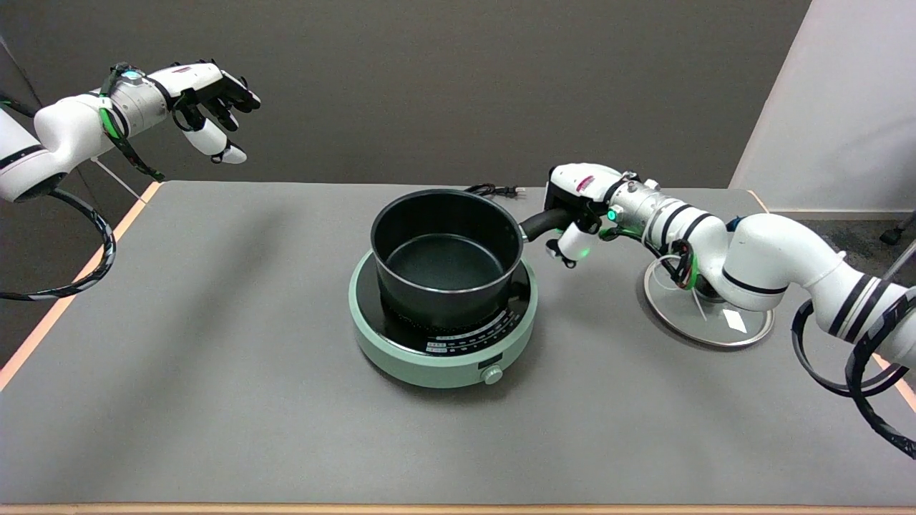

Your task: Pick up the pot.

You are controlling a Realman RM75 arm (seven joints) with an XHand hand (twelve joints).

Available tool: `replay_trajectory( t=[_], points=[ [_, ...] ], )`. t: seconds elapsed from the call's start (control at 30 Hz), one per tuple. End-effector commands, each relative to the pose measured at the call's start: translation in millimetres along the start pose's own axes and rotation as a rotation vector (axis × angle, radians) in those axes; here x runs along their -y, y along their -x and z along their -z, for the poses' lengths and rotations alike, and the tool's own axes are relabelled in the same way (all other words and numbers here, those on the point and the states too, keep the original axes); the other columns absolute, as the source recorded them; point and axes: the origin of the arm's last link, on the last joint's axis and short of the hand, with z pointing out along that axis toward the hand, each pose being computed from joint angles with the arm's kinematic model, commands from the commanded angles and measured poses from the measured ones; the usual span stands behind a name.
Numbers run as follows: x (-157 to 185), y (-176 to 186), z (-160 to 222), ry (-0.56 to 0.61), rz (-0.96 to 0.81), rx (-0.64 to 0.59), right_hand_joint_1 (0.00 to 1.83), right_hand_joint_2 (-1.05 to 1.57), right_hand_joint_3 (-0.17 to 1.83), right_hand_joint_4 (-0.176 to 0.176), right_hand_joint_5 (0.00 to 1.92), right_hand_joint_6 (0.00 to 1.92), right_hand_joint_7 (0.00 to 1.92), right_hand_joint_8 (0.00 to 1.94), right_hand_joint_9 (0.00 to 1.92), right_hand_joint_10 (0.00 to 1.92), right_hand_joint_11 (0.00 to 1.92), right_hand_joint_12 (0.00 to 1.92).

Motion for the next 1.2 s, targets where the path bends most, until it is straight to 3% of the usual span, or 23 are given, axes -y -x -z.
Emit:
replay_trajectory(
  t=[0.03,0.2,0.4,0.97,1.2],
  points=[
    [-2.9,1.6,-3.5,-0.001,-0.008,0.010,1.19,0.66,0.76,-0.046,1.83,1.83,1.83,1.83,1.83,1.83,1.83,1.83],
    [-5.3,-0.9,-5.2,0.005,-0.010,0.006,1.21,0.54,0.72,-0.040,1.86,1.86,1.86,1.86,1.86,1.86,1.86,1.86],
    [-7.0,-5.3,-6.9,0.015,-0.009,-0.004,1.27,0.35,0.96,-0.072,1.78,1.78,1.78,1.78,1.78,1.78,1.78,1.78],
    [-25.7,-11.6,-8.8,0.060,-0.103,-0.012,1.32,0.13,1.61,-0.111,1.69,1.69,1.69,1.69,1.69,1.69,1.69,1.69],
    [-37.8,-11.1,-8.1,0.080,-0.134,-0.007,1.33,0.08,1.71,-0.120,1.67,1.67,1.67,1.67,1.67,1.67,1.67,1.67]
  ],
)
